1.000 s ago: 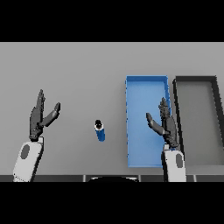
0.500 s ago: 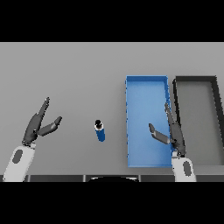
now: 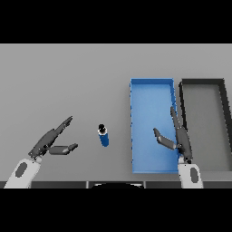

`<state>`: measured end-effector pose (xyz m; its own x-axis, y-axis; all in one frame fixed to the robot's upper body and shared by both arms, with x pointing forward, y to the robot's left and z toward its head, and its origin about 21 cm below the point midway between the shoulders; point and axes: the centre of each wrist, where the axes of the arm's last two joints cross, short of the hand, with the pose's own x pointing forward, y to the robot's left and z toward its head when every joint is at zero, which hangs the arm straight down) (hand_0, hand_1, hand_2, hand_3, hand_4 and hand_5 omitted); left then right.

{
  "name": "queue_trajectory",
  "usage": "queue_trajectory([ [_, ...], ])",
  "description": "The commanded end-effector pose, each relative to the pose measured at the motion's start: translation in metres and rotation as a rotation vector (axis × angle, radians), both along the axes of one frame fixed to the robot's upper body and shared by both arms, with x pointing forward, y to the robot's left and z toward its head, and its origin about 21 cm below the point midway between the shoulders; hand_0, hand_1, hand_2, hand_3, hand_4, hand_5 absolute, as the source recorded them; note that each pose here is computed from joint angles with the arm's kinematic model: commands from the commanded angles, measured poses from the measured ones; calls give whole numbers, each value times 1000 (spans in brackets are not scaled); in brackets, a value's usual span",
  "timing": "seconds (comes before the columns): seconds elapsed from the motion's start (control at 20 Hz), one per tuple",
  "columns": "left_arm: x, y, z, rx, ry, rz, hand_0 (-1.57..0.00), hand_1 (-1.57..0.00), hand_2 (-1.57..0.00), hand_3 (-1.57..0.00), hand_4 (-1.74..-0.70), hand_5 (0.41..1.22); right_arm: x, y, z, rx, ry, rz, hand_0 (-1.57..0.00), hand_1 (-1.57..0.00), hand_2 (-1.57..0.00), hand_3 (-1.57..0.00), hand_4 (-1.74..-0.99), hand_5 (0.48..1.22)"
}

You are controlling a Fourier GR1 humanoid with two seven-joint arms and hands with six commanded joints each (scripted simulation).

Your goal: Pick up the blue pipe and place it into the blue bin.

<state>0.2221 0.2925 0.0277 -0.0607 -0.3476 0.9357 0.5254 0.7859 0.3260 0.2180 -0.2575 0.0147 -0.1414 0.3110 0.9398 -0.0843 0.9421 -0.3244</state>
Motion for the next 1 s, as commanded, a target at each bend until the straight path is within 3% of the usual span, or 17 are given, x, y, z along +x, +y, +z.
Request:
queue_trajectory([
  [0.0,-2,-9,0,3,20,-24,1,1,1,1,-1113,497,0,-1,-1,-10,13,-3,1,1,1,1,-1164,617],
  [0.35,-2,-59,-23,17,75,-116,1,1,1,1,-1146,451,-2,-2,-4,12,11,-5,1,1,1,1,-1213,625],
  [0.5,3,-80,-30,-20,35,-144,1,1,1,1,-1154,459,-2,3,-3,15,17,-4,1,1,1,1,-1214,624],
  [0.7,15,-101,-38,-51,30,-132,1,1,1,1,-1145,460,-6,0,-1,12,21,-7,1,1,1,1,-1205,625],
  [0.95,25,-125,-55,18,38,-128,1,1,1,1,-1062,425,-7,-3,-2,20,9,-6,1,1,1,1,-1222,642],
])
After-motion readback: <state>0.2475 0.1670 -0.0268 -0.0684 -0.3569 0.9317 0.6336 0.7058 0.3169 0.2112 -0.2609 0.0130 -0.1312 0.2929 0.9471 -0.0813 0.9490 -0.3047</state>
